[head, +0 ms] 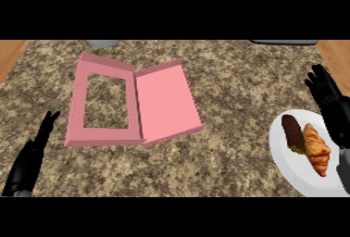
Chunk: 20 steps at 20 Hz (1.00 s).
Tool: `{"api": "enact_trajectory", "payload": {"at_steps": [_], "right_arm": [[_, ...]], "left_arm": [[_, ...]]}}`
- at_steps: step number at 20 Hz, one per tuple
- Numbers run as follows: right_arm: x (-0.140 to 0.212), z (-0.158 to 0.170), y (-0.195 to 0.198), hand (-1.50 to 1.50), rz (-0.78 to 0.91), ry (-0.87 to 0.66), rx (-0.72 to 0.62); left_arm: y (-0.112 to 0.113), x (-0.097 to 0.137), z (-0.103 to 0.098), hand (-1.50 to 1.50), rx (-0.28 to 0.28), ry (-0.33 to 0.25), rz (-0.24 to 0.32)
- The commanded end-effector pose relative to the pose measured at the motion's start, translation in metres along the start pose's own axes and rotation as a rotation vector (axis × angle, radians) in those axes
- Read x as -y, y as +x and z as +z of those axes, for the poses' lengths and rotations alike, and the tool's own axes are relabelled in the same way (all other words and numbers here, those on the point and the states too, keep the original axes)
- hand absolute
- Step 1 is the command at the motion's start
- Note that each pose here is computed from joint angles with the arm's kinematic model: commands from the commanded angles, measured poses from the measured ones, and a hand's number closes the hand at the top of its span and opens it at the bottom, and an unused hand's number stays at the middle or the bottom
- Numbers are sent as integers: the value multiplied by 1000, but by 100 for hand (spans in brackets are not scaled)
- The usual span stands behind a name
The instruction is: Pick the croissant from the plate and place it in the cardboard box
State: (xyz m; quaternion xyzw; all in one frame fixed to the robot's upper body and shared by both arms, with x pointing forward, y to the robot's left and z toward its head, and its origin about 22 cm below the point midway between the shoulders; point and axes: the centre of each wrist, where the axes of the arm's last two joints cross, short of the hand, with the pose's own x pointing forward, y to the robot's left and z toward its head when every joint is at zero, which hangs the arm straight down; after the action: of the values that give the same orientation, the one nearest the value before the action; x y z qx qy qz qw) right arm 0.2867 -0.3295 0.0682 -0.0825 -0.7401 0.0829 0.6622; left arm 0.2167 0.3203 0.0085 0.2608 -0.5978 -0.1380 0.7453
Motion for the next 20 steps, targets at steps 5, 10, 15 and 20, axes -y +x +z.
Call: {"api": "enact_trajectory", "payload": {"at_steps": [5, 10, 15, 20], "right_arm": [[71, 6, -13, -150, 120, 286, -94], [85, 32, -2, -150, 822, 582, -99], [145, 67, -58, -150, 401, 479, 53], [172, 32, -31, -150, 617, 566, 143]], "left_arm": [[5, -34, -33, 0, 52, 155, -1], [5, -31, -29, 0, 34, 132, 20], [7, -29, -39, 0, 42, 124, 21], [3, -23, -49, 0, 50, 103, 51]]}}
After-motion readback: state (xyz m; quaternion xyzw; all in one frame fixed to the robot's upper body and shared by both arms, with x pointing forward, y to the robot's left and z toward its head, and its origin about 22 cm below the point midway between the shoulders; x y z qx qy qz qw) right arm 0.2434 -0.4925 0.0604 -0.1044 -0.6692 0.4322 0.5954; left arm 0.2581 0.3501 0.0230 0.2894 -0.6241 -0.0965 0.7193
